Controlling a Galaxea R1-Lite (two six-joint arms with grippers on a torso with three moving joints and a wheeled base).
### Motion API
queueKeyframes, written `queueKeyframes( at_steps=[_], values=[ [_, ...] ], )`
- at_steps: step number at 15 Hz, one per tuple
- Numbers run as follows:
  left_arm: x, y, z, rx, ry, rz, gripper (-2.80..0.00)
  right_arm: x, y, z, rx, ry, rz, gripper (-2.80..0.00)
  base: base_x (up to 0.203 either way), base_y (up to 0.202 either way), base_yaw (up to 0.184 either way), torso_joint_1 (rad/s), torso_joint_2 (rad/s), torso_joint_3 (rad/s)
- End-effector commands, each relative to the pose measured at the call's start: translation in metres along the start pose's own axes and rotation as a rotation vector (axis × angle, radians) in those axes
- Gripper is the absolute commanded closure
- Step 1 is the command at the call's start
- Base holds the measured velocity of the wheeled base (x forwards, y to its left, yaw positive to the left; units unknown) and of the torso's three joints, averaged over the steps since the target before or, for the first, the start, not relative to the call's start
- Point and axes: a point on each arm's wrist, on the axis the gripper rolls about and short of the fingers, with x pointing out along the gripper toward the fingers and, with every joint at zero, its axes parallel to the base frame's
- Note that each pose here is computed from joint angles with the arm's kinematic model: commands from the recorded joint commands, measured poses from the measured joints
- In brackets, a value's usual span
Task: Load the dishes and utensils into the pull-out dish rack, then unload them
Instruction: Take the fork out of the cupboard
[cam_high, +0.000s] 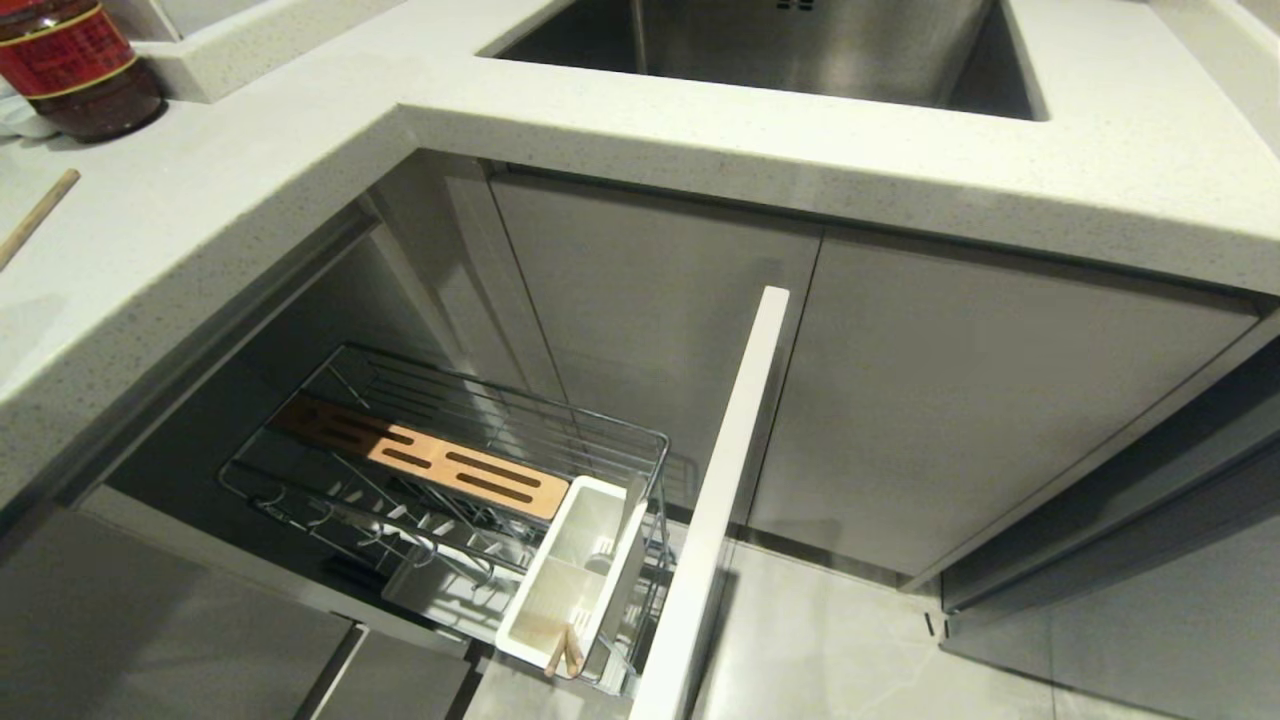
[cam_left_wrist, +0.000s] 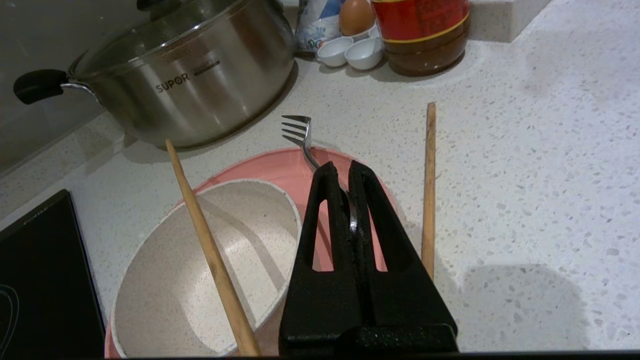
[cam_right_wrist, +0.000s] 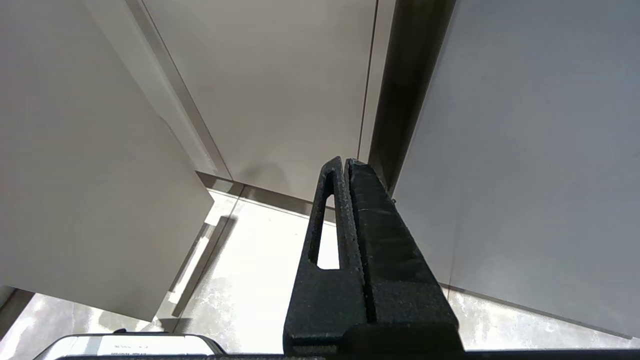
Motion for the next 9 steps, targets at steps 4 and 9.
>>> queueKeyframes(
  at_steps=[4, 9],
  values=[
    [-0.004, -0.002, -0.014, 0.02, 0.04, -0.003, 0.0, 0.002, 0.0, -0.007, 0.0, 0.026, 0.0, 0.0, 0.0, 0.0, 0.0, 0.0, 0.0, 0.0],
    [-0.013, 0.001, -0.014, 0.014, 0.023, 0.004, 0.0, 0.002, 0.0, -0.007, 0.001, 0.026, 0.0, 0.0, 0.0, 0.0, 0.0, 0.0, 0.0, 0.0]
  ],
)
